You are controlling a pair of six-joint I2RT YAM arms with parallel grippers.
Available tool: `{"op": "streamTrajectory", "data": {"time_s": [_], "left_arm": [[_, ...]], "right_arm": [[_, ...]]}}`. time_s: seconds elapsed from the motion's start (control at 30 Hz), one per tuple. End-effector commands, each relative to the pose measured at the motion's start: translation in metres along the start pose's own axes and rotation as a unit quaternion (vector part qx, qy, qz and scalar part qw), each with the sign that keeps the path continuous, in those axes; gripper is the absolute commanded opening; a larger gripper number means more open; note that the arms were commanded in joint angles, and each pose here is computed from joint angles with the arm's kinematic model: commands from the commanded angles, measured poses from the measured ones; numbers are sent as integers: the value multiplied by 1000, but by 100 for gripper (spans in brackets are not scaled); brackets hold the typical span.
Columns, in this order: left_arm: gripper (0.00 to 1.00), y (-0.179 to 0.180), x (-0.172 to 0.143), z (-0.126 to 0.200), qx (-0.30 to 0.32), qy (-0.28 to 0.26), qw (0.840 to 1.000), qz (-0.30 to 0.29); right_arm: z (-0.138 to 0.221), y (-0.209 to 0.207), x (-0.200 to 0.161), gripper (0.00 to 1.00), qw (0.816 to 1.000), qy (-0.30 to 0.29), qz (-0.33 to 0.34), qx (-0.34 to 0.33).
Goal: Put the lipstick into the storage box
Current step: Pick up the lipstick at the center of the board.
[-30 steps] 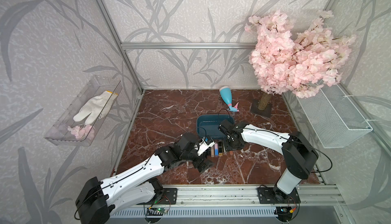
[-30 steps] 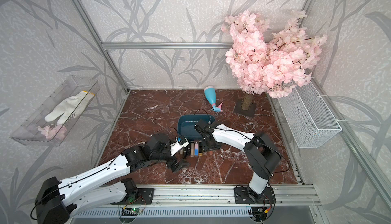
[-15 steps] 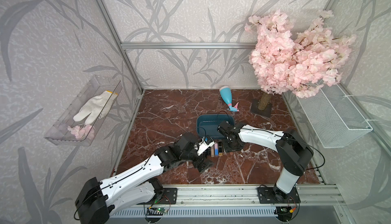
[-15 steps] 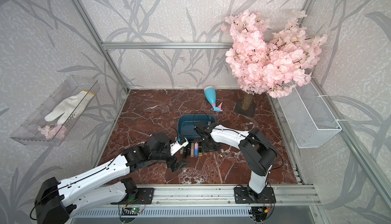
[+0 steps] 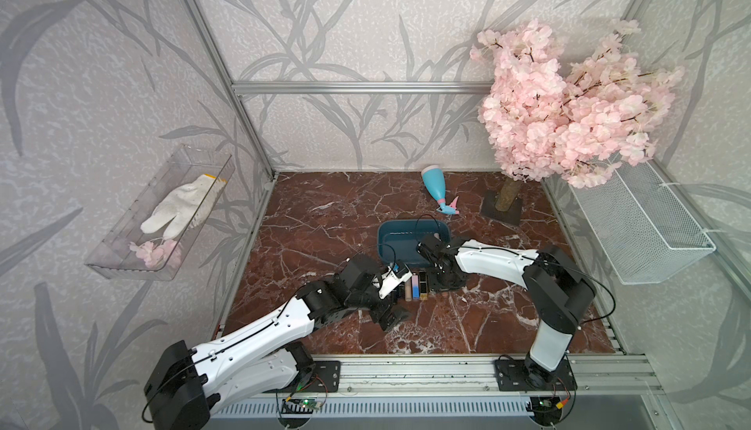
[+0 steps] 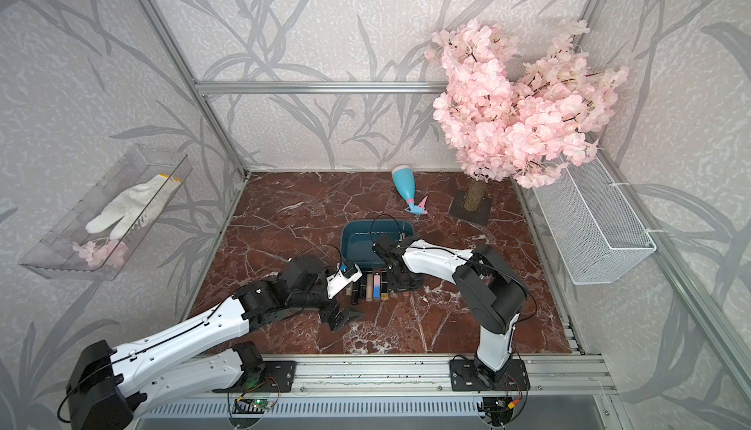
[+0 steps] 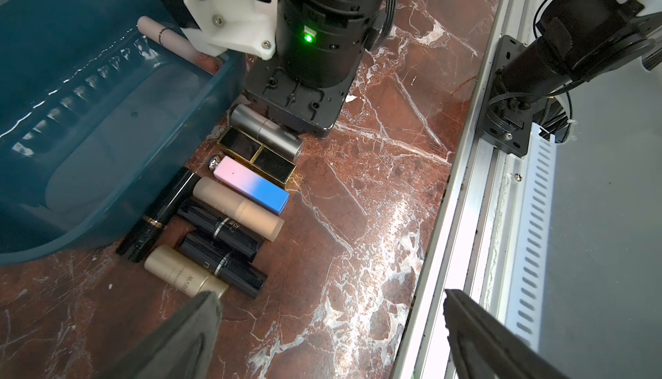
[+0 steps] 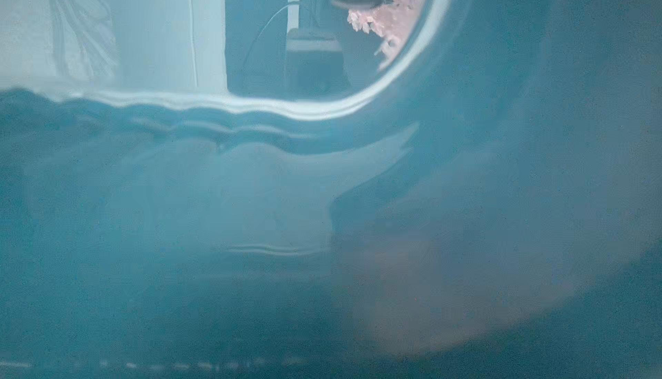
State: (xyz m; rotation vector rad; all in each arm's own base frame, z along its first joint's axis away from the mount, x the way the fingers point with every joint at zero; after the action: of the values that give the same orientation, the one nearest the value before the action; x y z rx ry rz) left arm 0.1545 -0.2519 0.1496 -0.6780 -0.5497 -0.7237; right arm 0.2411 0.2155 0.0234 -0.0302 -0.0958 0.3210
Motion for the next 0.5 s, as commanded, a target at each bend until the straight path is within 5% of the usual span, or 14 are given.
{"op": "streamTrajectory", "data": {"time_s": [0.0, 0.47], "left_arm": [[100, -2, 4, 2, 2, 1, 1000, -7], [100, -15, 47, 5, -12, -37, 999, -39]], "right_arm": [[-5, -13, -3, 15, 1000, 7, -3, -29], [80, -46, -26, 13, 999, -37, -19, -23]]}}
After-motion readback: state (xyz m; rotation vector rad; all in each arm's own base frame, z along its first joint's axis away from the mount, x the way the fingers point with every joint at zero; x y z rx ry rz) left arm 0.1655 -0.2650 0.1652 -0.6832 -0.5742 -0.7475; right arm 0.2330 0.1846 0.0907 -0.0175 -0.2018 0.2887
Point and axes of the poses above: each gripper's point midway between its finger pads, its own z axis back along the fingers, its own y axis along the line the jaws close on, x = y × z, the point moved 1 cm from there along z, back along the fingers, and after that the axes turned 14 degrees about z, right-handed, at the moved point
